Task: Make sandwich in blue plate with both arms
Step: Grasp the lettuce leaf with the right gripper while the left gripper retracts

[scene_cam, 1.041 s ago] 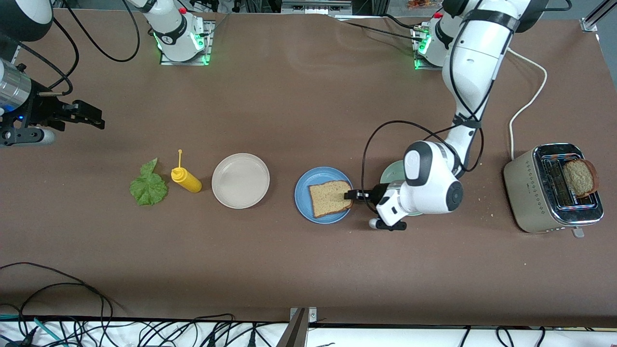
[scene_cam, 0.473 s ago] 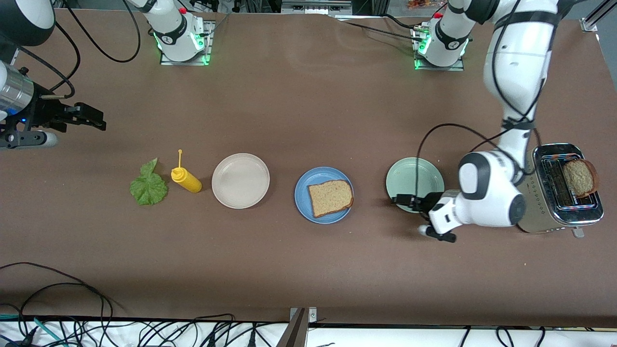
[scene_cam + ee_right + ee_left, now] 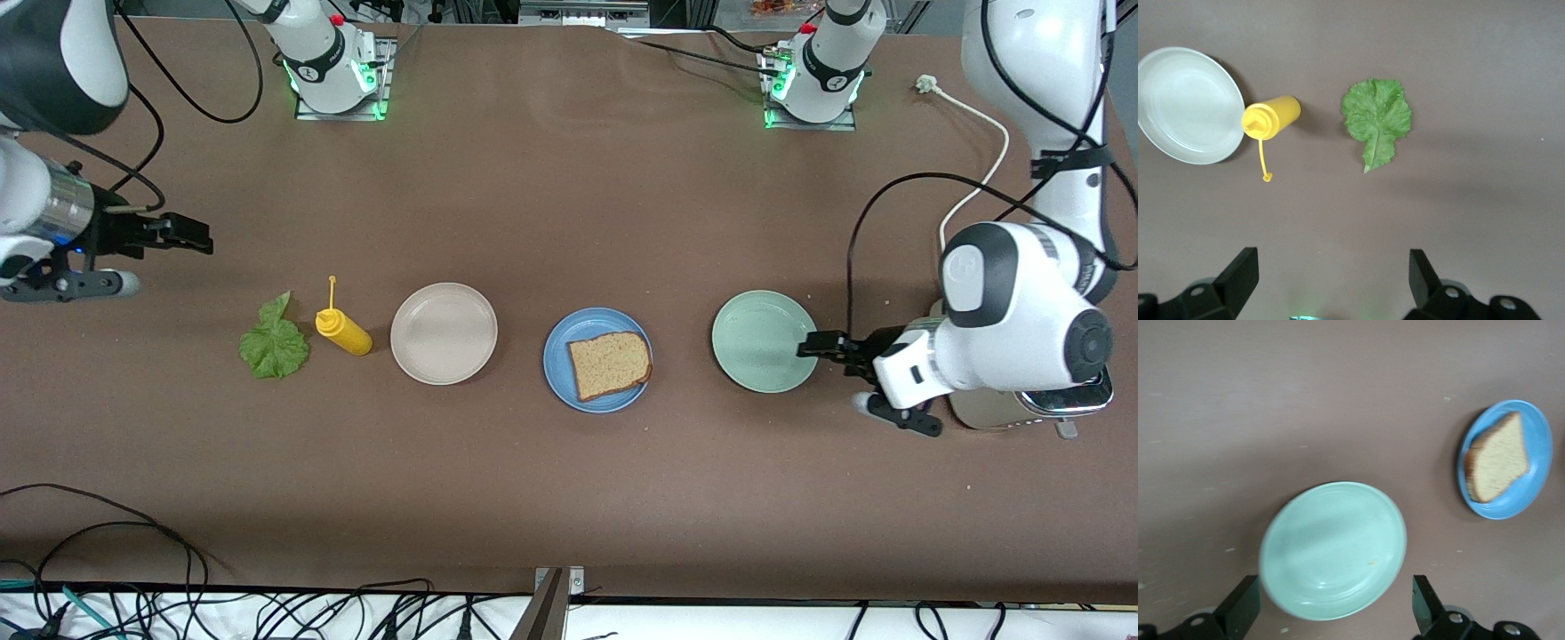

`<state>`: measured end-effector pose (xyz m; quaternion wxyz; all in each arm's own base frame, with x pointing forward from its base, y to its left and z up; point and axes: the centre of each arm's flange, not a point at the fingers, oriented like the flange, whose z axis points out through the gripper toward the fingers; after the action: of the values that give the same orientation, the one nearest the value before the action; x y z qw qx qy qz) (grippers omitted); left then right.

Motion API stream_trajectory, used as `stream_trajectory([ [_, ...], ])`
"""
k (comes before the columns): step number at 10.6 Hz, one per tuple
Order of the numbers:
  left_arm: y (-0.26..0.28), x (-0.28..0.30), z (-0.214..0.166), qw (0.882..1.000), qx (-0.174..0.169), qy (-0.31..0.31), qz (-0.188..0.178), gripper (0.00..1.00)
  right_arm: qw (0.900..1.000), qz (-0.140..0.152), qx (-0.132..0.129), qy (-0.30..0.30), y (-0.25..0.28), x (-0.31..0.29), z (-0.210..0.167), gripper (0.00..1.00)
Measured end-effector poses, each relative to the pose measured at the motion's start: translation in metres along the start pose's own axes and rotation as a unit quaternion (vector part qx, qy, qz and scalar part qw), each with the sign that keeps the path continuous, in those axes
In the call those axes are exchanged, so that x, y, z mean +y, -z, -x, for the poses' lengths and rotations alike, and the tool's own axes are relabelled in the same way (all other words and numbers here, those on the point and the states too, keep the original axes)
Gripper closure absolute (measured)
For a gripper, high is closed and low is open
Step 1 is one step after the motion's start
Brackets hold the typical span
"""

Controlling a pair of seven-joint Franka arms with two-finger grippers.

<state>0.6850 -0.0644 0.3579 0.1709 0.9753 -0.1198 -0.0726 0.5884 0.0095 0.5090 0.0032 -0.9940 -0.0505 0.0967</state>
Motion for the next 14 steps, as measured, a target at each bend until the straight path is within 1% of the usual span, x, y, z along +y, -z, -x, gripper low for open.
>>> stream_trajectory([
  [1, 0.012, -0.020, 0.005, 1.000, 0.007, 0.000, -0.012, 0.00, 1.000, 0.000, -0.016, 0.017, -0.018, 0.002, -0.009, 0.00],
  [2, 0.028, -0.034, 0.011, 0.999, 0.006, -0.014, -0.043, 0.00, 0.999, 0.000, -0.033, 0.028, -0.040, 0.004, -0.019, 0.00],
  [3, 0.052, -0.034, 0.020, 0.994, -0.002, -0.036, -0.101, 0.00, 0.998, 0.000, -0.045, 0.036, -0.064, 0.007, -0.032, 0.00],
  [4, 0.081, -0.017, 0.028, 0.987, -0.006, -0.062, -0.150, 0.00, 0.998, 0.001, -0.050, 0.050, -0.089, 0.011, -0.045, 0.00],
  [5, 0.106, 0.006, 0.037, 0.981, -0.005, -0.067, -0.182, 0.00, 0.997, 0.002, -0.053, 0.062, -0.113, 0.018, -0.055, 0.00],
  [7, 0.143, 0.037, 0.060, 0.975, -0.005, -0.033, -0.220, 0.00, 0.995, 0.002, -0.051, 0.089, -0.161, 0.030, -0.065, 0.00],
  [9, 0.168, 0.051, 0.082, 0.967, -0.018, -0.005, -0.255, 0.00, 0.995, 0.008, -0.031, 0.096, -0.209, 0.036, -0.066, 0.00],
  [10, 0.176, 0.052, 0.089, 0.965, -0.020, 0.000, -0.263, 0.00, 0.995, 0.011, -0.020, 0.100, -0.231, 0.037, -0.063, 0.00],
  [12, 0.188, 0.048, 0.100, 0.966, -0.022, 0.014, -0.259, 0.00, 0.992, 0.022, 0.012, 0.125, -0.271, 0.038, -0.057, 0.00],
  [13, 0.191, 0.050, 0.103, 0.967, -0.019, 0.033, -0.252, 0.00, 0.989, 0.026, 0.020, 0.141, -0.289, 0.038, -0.056, 0.00],
  [14, 0.193, 0.052, 0.105, 0.972, -0.010, 0.066, -0.227, 0.00, 0.989, 0.026, 0.016, 0.148, -0.305, 0.040, -0.055, 0.00],
])
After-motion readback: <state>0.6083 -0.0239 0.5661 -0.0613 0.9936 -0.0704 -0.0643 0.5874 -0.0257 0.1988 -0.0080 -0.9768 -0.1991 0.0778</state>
